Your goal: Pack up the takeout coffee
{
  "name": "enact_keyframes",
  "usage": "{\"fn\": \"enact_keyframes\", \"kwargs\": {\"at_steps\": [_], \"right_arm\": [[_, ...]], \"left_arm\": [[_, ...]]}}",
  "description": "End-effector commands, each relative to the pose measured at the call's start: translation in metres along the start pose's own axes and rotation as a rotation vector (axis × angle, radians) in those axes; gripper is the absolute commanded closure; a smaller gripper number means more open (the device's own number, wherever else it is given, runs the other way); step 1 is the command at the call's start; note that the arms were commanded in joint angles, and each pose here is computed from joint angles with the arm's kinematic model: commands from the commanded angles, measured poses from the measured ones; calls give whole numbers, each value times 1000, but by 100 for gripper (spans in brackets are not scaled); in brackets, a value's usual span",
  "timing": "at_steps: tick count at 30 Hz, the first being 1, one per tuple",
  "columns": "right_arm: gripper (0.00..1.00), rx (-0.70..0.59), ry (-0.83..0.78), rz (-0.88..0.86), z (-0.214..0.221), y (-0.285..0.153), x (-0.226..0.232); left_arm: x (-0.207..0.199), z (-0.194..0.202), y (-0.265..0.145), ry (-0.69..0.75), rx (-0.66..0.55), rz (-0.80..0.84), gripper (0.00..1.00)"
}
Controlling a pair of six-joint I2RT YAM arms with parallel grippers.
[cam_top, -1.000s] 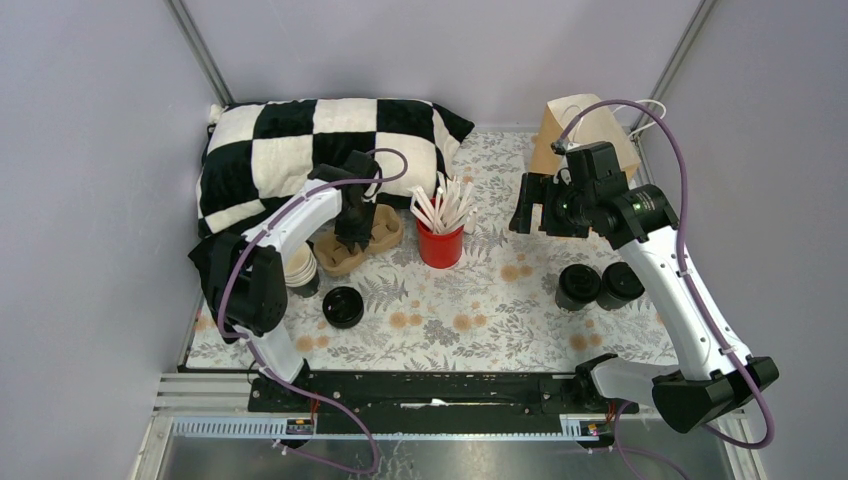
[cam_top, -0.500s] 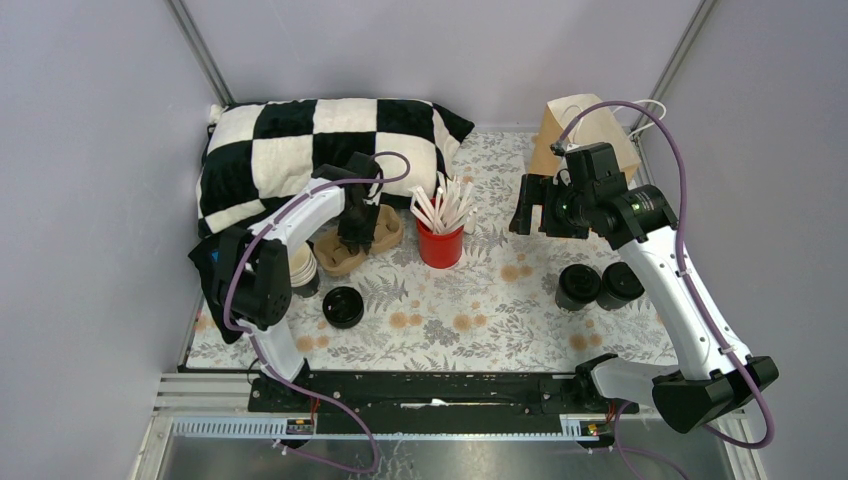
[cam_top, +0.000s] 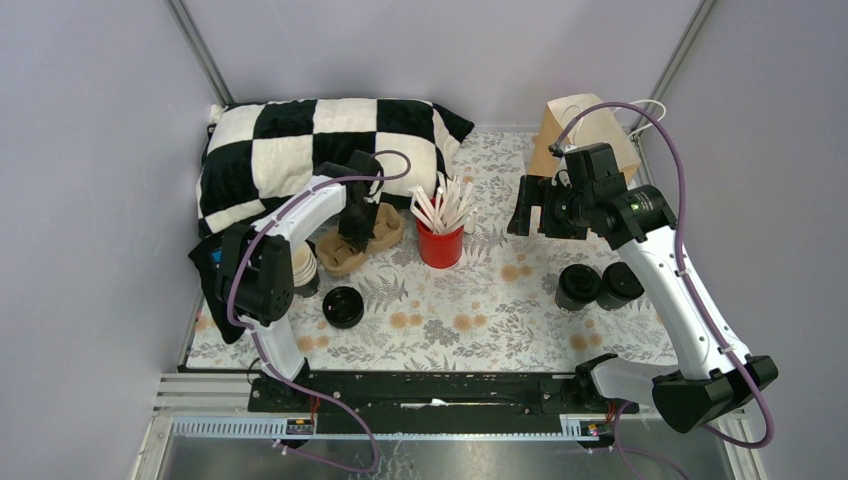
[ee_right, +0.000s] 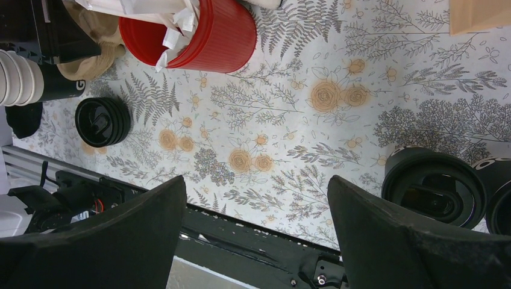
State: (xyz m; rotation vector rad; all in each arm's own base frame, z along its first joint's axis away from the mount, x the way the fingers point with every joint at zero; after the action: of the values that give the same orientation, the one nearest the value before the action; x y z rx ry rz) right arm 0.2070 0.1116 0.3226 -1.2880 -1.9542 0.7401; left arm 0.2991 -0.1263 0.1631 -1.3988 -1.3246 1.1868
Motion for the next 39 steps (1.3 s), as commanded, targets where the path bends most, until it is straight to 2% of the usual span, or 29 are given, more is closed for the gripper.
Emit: {"fn": "enact_keyframes", "kwargs": {"at_steps": [1,8,16,22,26,35,39], "right_arm": [[8,-14,-1,-22,-3,0,2],[8,-9,2,-32,-3,4,2],[8,-1,9,-45,-2,6,3],[8,3,19,-60,1,7,5],[8,2,22,-63,1,6,5],[8,5,22,-77,1,8,6],[8,8,22,-81,1,9,7]], "left_arm": [[-6,-18,-14,3,-76,38,94],[-6,-18,-23,-14,-66,84,99],[3,-16,-22,-59,-13,189,100],[4,-16,-30,-85,-27,290,100],[6,-15,-36,-95,-97,278,100],[17,-7,-62,-104,-418,218,100],[11,0,-57,-73,-437,195,100]]}}
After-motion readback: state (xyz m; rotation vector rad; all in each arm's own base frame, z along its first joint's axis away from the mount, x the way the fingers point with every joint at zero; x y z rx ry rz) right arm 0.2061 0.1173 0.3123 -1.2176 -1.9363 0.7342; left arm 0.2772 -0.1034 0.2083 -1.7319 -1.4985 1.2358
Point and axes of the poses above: each gripper's point midway between its finger pads, its own y axis out along the fingers, its own x axis along the line the jaws close on, z = x × y, the point moved 8 cm from there along -y, back along the fingers, and after that the axes turned 11 degrees about -y, right-handed, at the moved point
